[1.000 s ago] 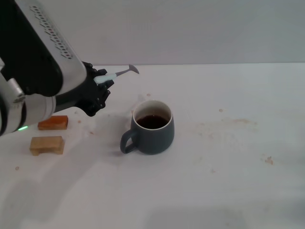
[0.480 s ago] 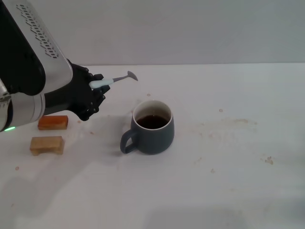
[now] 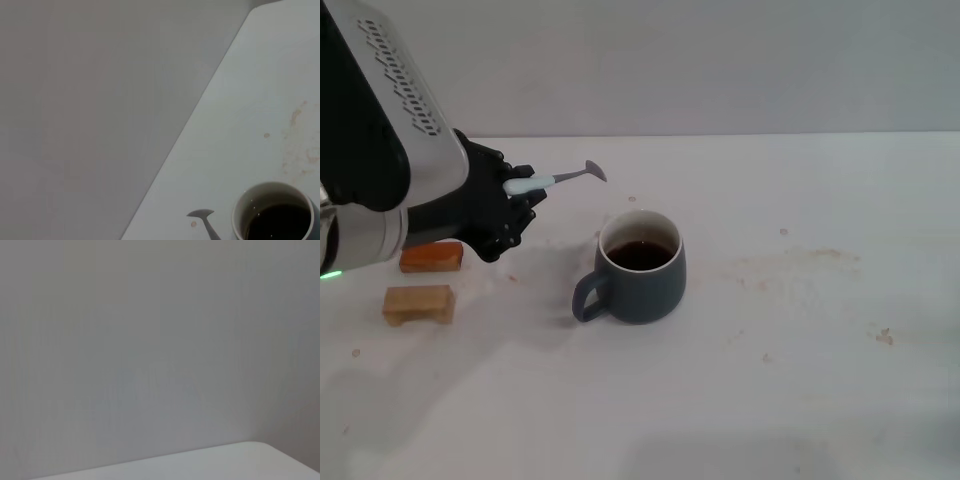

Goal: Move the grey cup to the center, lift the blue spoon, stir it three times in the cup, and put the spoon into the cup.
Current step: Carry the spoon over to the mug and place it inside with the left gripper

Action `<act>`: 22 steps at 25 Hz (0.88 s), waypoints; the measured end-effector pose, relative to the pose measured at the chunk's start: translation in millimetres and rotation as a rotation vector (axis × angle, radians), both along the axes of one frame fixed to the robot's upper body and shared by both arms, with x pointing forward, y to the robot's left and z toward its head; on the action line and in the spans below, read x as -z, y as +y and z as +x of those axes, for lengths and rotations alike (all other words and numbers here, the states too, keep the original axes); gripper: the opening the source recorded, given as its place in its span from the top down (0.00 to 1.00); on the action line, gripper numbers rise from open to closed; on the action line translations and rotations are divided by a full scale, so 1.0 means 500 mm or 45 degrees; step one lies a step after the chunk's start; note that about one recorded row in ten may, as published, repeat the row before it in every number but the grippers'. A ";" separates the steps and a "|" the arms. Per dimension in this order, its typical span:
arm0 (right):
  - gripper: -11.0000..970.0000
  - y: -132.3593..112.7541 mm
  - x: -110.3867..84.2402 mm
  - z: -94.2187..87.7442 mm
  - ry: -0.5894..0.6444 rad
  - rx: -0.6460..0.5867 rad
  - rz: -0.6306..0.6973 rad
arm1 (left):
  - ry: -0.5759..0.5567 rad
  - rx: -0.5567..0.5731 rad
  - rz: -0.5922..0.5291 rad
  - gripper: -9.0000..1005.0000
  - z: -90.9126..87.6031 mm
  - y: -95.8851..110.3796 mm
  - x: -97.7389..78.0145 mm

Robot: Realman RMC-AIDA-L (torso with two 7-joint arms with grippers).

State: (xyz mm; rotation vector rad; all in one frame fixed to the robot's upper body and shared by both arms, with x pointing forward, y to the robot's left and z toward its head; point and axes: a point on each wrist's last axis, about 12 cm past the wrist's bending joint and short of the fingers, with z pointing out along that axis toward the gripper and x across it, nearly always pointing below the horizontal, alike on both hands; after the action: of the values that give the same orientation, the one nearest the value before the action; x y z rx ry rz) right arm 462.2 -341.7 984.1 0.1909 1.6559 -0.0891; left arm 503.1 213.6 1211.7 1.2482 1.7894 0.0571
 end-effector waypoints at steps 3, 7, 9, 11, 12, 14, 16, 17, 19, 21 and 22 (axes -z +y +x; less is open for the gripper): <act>0.99 0.000 0.000 0.000 0.000 0.000 0.000 | 0.003 0.025 -0.021 0.81 -0.001 0.004 -0.003; 0.99 -0.005 -0.001 0.002 -0.001 0.023 0.005 | 0.021 0.067 -0.060 0.81 -0.006 0.006 -0.007; 0.99 -0.008 -0.001 0.003 -0.001 0.035 0.005 | 0.029 0.081 -0.068 0.81 -0.008 0.005 -0.007; 0.99 -0.015 -0.003 0.004 -0.002 0.056 0.002 | 0.043 0.100 -0.070 0.81 -0.011 0.002 -0.006; 0.99 -0.018 -0.003 0.005 -0.004 0.065 0.001 | 0.049 0.108 -0.069 0.81 -0.011 0.000 -0.006; 0.99 -0.023 -0.004 0.004 -0.006 0.083 0.001 | 0.055 0.117 -0.066 0.81 -0.012 -0.002 -0.006; 0.99 -0.025 -0.005 0.004 -0.011 0.092 0.000 | 0.063 0.129 -0.063 0.81 -0.013 -0.006 -0.005; 0.99 -0.026 -0.006 0.004 -0.015 0.095 0.000 | 0.066 0.132 -0.062 0.81 -0.014 -0.006 -0.004; 0.99 -0.028 -0.007 0.004 -0.020 0.101 -0.002 | 0.073 0.138 -0.059 0.81 -0.015 -0.008 -0.003; 0.99 -0.030 -0.009 0.002 -0.031 0.107 -0.005 | 0.082 0.146 -0.056 0.81 -0.015 -0.009 -0.003; 0.99 -0.031 -0.010 0.000 -0.040 0.108 -0.007 | 0.091 0.155 -0.061 0.81 -0.016 -0.012 -0.002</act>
State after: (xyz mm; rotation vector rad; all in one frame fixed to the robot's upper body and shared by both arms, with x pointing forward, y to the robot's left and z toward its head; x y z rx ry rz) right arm 462.4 -357.2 989.1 0.2573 1.6164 -0.1545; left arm 495.3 207.7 1212.8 1.3370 1.7613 -0.1002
